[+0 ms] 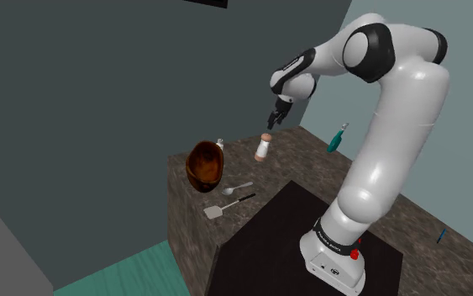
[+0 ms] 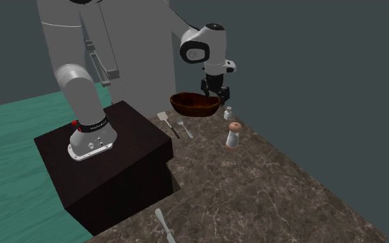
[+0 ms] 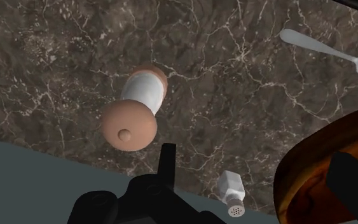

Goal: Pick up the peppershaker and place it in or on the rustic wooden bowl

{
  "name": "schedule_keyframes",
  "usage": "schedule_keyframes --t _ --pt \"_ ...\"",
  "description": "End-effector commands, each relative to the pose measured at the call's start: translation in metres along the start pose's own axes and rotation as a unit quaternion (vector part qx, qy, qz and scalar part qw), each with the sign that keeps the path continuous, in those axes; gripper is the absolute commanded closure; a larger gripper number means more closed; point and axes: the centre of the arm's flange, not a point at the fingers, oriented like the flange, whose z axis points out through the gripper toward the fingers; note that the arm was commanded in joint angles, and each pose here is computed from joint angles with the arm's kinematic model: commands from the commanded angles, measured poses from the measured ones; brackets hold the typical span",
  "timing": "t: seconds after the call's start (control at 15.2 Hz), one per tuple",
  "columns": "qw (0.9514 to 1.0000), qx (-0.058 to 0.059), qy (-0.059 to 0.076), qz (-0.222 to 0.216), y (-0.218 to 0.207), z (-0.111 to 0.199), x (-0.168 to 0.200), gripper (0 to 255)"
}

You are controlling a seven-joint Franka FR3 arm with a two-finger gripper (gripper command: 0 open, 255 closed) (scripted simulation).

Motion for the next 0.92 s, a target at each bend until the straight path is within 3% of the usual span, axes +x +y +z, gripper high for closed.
schedule_keyframes --t 0.0,0.66,0.86 --pt "1.0 0.003 0.0 -0.001 0.017 0.019 0.005 0" --pt "0.9999 0.013 -0.005 -0.002 0.106 0.114 0.037 0" --pt "0.9999 0.014 -0.005 -0.002 0.108 0.127 0.038 0"
